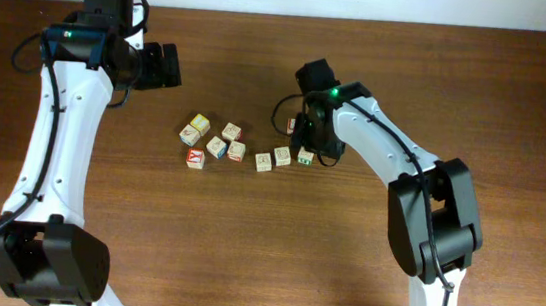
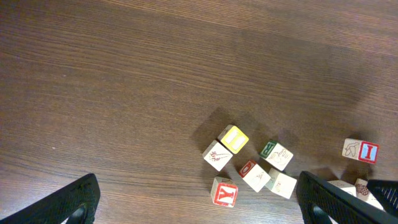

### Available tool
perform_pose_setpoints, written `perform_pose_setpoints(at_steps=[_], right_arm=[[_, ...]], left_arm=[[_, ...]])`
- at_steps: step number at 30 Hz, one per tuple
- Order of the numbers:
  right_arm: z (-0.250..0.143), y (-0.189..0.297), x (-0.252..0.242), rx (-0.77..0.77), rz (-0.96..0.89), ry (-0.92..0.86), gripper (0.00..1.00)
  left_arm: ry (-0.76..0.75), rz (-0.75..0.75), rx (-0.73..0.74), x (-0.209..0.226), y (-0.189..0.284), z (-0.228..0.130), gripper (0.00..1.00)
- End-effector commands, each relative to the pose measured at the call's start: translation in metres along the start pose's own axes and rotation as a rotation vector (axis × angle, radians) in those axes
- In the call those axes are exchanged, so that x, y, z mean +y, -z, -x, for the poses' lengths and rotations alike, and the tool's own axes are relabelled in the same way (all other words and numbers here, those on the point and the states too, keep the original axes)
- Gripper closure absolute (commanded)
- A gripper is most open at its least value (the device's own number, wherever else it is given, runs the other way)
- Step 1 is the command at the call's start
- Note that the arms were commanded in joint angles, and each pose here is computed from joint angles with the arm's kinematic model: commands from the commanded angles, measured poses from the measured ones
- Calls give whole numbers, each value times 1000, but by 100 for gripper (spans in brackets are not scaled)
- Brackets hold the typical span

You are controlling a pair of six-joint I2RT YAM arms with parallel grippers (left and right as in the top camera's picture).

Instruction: Rotate 5 blocks

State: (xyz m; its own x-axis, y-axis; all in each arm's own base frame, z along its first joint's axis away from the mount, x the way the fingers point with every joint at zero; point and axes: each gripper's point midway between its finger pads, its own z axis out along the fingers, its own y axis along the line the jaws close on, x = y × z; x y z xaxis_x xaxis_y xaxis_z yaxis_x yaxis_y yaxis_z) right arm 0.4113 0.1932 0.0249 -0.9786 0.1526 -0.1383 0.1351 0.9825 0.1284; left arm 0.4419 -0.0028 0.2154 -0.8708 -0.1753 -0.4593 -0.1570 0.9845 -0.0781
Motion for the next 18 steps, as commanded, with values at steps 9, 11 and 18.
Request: perform_pose_setpoints(at_steps=[9,11,18], right_arm=[[-23,-14,0,31,-65,74,63],[-25,-17,-2,37,-69,74,68],[-18,14,-4,36,-64,126,77]], left_arm=[[18,12,-17,2,2,6,1],[18,12,-17,2,2,6,1],[18,12,-17,2,2,6,1]])
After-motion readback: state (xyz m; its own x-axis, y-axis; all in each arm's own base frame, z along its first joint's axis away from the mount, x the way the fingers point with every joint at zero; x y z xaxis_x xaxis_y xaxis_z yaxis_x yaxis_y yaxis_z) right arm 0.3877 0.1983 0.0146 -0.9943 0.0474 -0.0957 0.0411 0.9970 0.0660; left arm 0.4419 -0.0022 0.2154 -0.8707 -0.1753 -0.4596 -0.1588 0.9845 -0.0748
